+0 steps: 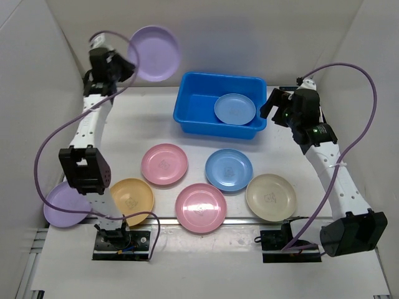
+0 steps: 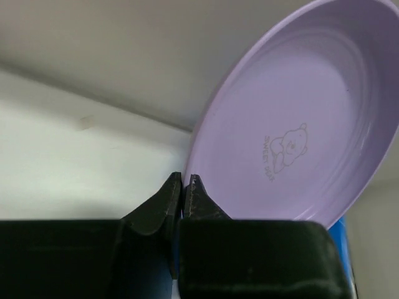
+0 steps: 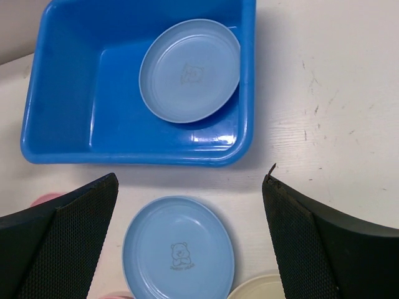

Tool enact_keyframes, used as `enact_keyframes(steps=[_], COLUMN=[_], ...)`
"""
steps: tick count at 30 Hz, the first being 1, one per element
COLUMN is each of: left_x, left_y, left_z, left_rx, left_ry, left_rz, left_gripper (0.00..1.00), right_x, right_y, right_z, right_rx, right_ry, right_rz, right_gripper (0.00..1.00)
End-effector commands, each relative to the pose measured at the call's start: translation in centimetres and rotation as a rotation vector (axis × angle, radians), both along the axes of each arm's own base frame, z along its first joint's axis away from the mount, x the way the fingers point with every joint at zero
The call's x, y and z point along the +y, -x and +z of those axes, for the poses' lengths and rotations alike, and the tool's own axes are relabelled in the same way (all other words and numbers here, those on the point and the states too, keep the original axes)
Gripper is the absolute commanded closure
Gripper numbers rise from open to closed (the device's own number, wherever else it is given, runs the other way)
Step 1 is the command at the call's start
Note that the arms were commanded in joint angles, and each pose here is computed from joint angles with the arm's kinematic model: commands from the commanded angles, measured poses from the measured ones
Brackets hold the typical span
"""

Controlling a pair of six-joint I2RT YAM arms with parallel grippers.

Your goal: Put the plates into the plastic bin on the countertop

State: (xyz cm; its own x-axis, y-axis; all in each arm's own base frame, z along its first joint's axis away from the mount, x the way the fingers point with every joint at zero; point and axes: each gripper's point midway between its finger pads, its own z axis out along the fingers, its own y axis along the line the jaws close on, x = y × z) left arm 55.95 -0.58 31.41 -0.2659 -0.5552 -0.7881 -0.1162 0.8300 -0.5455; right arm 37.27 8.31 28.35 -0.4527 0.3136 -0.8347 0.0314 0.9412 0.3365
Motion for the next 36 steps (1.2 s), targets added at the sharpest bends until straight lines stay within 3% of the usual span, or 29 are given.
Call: enact_keyframes(steps=[1, 3, 7, 13, 17, 25, 36], left_x=[-9.8, -12.9, -21.8, -29.1, -33.0, -36.3, -37.3], left_y=[-1.3, -2.1, -3.3, -3.6, -3.9, -4.7, -5.2], left_z=[3.4, 5.4, 1.0, -2.3, -6.7, -13.3, -17.6], left_rx=[-0.095, -0.141, -0.086, -0.063, -0.021, 0.046, 0.093], left_ry=[-0.062, -0.076, -0.085, -0.039, -0.009, 0.02, -0.004], left_rz=[-0.272, -0.329, -0.479, -0.567, -0.603, -0.559, -0.507], left_gripper=[0.9, 0.9, 0.9, 0.9, 0.9, 0.9, 0.9], right_x=[-1.8, -2.4, -3.8, -4.9, -5.7, -6.9, -6.5], right_y=[0.9, 1.2, 2.1, 2.8, 2.9, 3.2, 2.4], right_z=[1.6, 1.4, 1.2, -0.5, -1.9, -4.9, -6.2], right_rx=[-0.05, -0.047, -0.03, 0.037, 0.094, 0.201, 0.243], right_ry=[0.01, 0.017, 0.02, 0.0, -0.028, -0.071, -0.081], right_rz=[-0.076, -0.103, -0.149, -0.169, -0.178, -0.173, -0.142], right_gripper=[0.01, 0.01, 0.01, 0.01, 0.01, 0.01, 0.01])
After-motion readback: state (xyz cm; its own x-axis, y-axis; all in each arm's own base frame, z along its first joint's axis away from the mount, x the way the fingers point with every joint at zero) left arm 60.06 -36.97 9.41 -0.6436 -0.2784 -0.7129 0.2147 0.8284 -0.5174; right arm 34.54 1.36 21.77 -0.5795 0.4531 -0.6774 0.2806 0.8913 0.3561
